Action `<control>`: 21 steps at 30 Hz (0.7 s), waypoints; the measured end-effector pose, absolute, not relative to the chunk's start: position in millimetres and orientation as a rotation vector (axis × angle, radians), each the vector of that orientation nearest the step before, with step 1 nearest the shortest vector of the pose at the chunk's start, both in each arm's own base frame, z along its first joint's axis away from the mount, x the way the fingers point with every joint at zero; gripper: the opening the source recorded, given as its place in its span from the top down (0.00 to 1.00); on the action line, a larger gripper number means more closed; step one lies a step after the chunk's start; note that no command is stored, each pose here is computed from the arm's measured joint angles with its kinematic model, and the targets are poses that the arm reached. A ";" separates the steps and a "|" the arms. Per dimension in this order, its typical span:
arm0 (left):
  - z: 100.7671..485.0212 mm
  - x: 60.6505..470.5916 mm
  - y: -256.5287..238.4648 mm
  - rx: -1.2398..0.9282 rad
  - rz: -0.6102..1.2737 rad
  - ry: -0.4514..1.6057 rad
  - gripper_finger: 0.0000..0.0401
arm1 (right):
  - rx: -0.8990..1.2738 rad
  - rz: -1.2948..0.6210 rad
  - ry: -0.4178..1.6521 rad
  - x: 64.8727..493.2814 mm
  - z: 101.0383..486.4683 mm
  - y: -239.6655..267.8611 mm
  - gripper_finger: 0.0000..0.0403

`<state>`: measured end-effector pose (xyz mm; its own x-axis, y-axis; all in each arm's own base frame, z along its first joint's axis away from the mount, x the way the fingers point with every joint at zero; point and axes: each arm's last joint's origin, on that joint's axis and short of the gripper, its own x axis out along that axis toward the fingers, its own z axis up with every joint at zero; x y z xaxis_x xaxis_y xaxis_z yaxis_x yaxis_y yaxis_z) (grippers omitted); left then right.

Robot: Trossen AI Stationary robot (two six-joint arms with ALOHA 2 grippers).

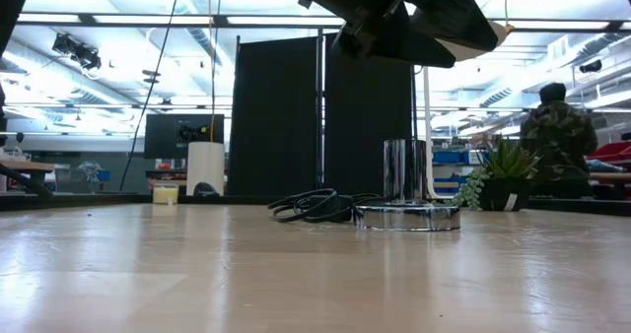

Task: Screw lightbulb
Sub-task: Insert the white lightbulb into the metallic lamp

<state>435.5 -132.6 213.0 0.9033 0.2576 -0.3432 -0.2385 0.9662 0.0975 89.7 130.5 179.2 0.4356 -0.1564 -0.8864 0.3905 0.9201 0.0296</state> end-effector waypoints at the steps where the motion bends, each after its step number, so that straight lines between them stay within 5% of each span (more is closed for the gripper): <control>1: 212.9 435.4 -132.6 0.054 0.256 0.362 0.38 | 0.264 -0.378 1.101 87.8 178.5 128.5 0.07; 21: 206.6 433.4 -129.9 0.107 0.259 0.430 0.38 | 0.702 -0.646 1.173 79.3 212.9 136.8 0.07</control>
<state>433.4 -129.9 206.6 0.8767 0.2704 -0.3979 -0.2255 0.9616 0.1567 79.3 136.8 212.9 0.2615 -0.0875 -0.9612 0.7658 0.6250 0.1515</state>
